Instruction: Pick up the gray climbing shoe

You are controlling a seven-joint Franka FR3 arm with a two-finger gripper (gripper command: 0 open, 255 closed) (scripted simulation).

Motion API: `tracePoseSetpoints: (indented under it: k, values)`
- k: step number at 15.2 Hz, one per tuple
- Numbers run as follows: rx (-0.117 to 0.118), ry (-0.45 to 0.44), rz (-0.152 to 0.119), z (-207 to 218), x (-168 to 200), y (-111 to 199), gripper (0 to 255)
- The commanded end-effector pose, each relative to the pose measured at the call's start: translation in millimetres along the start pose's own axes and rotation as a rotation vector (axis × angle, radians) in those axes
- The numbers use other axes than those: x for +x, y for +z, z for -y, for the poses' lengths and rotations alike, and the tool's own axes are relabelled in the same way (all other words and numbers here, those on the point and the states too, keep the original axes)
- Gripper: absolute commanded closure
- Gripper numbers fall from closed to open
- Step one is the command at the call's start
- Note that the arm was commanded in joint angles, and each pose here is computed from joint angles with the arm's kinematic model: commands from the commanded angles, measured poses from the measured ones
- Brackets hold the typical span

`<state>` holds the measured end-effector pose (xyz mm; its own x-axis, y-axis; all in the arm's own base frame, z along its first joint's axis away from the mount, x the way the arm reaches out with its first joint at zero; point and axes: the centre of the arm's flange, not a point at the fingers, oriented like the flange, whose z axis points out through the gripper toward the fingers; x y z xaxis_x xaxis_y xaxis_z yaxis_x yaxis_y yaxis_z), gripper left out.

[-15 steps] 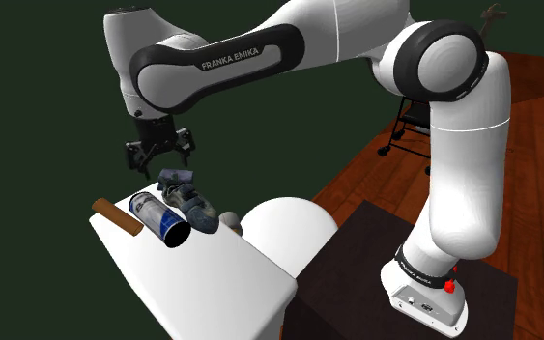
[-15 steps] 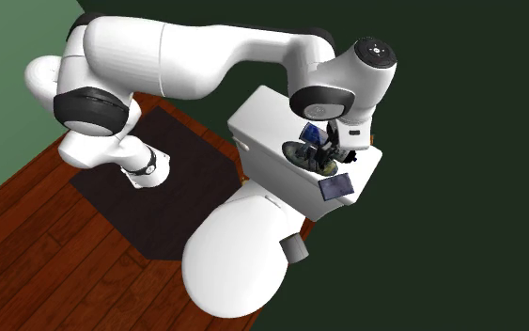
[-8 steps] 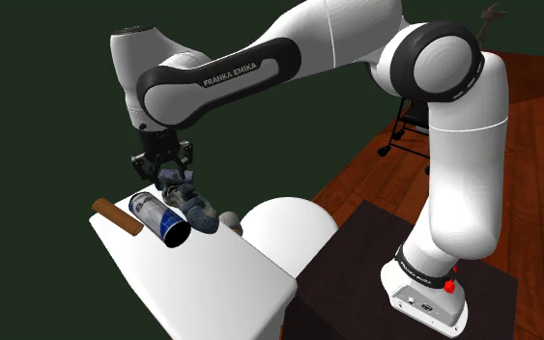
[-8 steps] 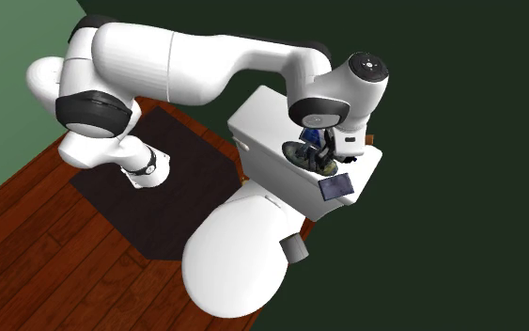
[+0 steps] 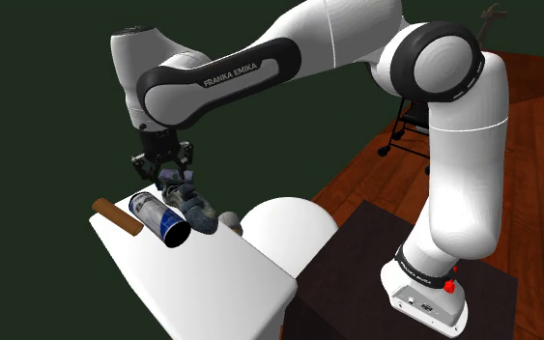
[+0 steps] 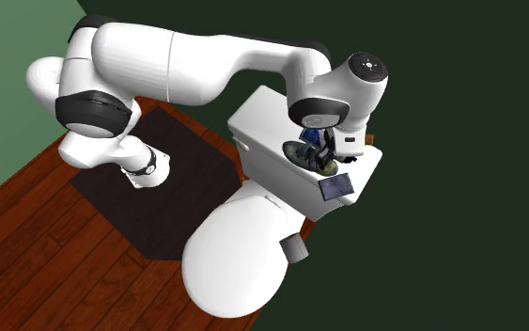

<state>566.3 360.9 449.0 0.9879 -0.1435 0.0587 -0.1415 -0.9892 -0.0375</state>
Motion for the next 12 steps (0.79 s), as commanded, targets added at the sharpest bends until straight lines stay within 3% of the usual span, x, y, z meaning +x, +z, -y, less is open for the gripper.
tracePoseSetpoints:
  k: [1, 12]
  values:
    - [0.000, 0.000, 0.000, 0, 1, 1, 255]
    - [0.000, 0.000, 0.000, 2, 4, -57, 255]
